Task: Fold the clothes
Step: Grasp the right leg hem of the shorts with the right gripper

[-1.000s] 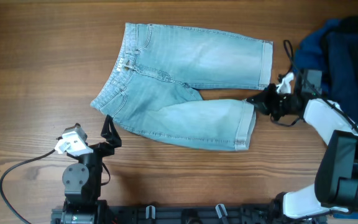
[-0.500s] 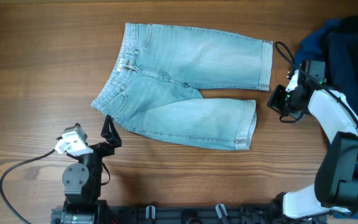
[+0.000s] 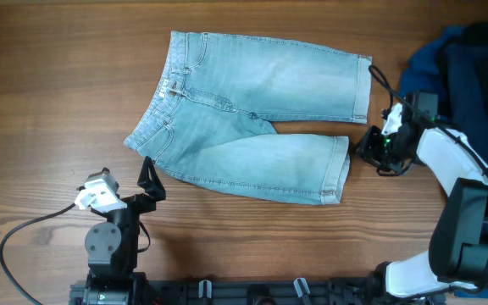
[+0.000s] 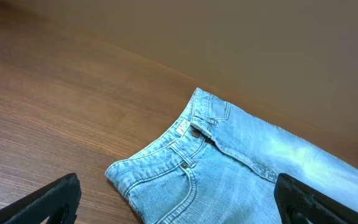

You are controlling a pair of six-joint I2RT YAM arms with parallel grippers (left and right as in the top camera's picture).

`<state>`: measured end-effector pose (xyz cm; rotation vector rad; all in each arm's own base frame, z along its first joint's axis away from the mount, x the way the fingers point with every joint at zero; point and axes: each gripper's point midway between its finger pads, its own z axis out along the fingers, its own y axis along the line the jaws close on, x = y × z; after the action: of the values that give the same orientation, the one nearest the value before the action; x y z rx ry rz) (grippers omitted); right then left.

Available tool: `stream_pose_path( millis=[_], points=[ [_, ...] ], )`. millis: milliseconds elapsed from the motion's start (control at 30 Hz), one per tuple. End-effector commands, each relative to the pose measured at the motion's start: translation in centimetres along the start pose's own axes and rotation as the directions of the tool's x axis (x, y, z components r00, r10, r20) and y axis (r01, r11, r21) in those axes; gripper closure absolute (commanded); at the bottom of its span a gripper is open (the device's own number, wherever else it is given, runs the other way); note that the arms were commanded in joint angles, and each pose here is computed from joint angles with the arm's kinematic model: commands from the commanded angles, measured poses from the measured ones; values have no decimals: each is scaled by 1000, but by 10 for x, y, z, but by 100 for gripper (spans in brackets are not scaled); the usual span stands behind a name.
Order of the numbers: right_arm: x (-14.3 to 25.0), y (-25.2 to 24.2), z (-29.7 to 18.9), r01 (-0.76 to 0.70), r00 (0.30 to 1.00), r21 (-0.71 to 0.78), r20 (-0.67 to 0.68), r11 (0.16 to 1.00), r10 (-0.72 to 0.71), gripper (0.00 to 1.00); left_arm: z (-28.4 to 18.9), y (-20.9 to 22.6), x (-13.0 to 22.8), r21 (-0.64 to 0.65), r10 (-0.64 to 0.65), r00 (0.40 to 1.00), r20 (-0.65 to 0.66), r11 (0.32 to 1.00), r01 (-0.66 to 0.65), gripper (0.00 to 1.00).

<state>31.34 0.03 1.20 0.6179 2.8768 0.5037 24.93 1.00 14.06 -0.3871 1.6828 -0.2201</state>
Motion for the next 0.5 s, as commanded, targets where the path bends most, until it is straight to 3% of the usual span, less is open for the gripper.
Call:
stream_pose_path(
  millis=[0, 200, 267, 467],
  points=[
    [12, 2, 11, -46, 999, -45, -26, 998, 45, 63, 0, -1, 2, 6, -5, 1000, -5, 1000, 5, 0],
    [24, 19, 23, -86, 996, -191, -37, 978, 80, 66, 0, -1, 2, 6, -5, 1000, -5, 1000, 5, 0],
    [23, 22, 22, -99, 995, -209, -37, 973, 93, 81, 0, -1, 2, 6, -5, 1000, -5, 1000, 5, 0],
    [20, 16, 23, -65, 998, -178, -14, 982, 63, 96, 0, -1, 2, 6, -5, 1000, -5, 1000, 5, 0]
  ],
)
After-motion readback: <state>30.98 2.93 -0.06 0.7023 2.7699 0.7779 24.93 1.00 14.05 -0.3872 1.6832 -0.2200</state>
